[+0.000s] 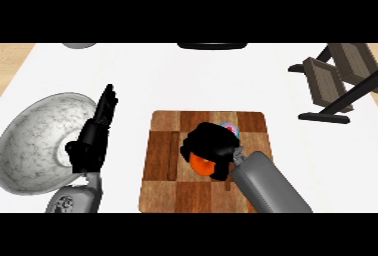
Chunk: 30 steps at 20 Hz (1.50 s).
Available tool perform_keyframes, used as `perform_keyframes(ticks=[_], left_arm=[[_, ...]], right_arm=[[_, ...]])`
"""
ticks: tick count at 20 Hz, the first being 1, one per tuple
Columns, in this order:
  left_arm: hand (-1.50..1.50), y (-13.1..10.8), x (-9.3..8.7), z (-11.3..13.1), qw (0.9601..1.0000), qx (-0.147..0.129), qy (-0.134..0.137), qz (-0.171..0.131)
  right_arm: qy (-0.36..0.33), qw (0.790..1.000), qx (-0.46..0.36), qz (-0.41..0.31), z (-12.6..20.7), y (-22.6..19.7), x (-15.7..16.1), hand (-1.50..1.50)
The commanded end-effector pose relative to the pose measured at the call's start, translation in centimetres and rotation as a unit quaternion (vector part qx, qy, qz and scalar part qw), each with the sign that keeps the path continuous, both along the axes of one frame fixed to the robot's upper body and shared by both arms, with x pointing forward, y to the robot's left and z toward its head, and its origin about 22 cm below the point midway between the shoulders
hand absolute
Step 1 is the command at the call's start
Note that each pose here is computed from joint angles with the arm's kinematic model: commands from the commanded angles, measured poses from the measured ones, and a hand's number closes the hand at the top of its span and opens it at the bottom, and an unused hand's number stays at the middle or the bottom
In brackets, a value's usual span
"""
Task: Pick the squash from the cutting board and place it in the tiered basket
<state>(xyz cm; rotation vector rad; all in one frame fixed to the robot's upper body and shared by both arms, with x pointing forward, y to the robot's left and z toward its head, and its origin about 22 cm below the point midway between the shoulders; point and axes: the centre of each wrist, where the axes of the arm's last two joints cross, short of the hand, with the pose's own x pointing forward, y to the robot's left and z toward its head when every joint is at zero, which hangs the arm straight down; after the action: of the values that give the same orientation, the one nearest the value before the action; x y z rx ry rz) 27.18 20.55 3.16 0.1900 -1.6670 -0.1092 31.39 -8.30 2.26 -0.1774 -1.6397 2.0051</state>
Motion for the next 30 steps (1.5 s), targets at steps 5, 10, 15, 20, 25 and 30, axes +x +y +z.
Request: perform_keyframes(ticks=[5, 10, 15, 20, 25, 30], left_arm=[[0.0, 1.2, -0.7, -0.9, 0.9991, 0.0, 0.017, 0.04], [0.0, 1.6, -0.2, -0.4, 0.9994, 0.005, 0.011, 0.031], [0.0, 1.3, 0.0, -0.9, 0.9995, 0.009, 0.009, 0.027], [0.0, 0.6, -1.4, -1.1, 0.9999, 0.008, 0.01, 0.007], [0.0, -0.4, 0.3, -0.5, 0.9999, 0.003, 0.012, 0.006], [0.0, -0.2, 0.5, 0.1, 0.9999, 0.005, 0.01, 0.004]], right_arm=[[-0.01, 0.893, -0.205, -0.4, 2.8, -13.6, 4.5, 1.5], [-0.038, 0.824, -0.201, -0.529, 11.1, -12.9, 6.1, 1.5], [-0.092, 0.785, -0.185, -0.584, 19.0, -11.5, 3.2, 1.5], [-0.147, 0.747, -0.132, -0.634, 26.4, -11.9, -0.7, 1.5], [-0.188, 0.733, -0.084, -0.648, 35.1, -13.5, -3.5, 1.5], [-0.196, 0.711, -0.037, -0.674, 41.7, -13.3, -5.4, 1.5]])
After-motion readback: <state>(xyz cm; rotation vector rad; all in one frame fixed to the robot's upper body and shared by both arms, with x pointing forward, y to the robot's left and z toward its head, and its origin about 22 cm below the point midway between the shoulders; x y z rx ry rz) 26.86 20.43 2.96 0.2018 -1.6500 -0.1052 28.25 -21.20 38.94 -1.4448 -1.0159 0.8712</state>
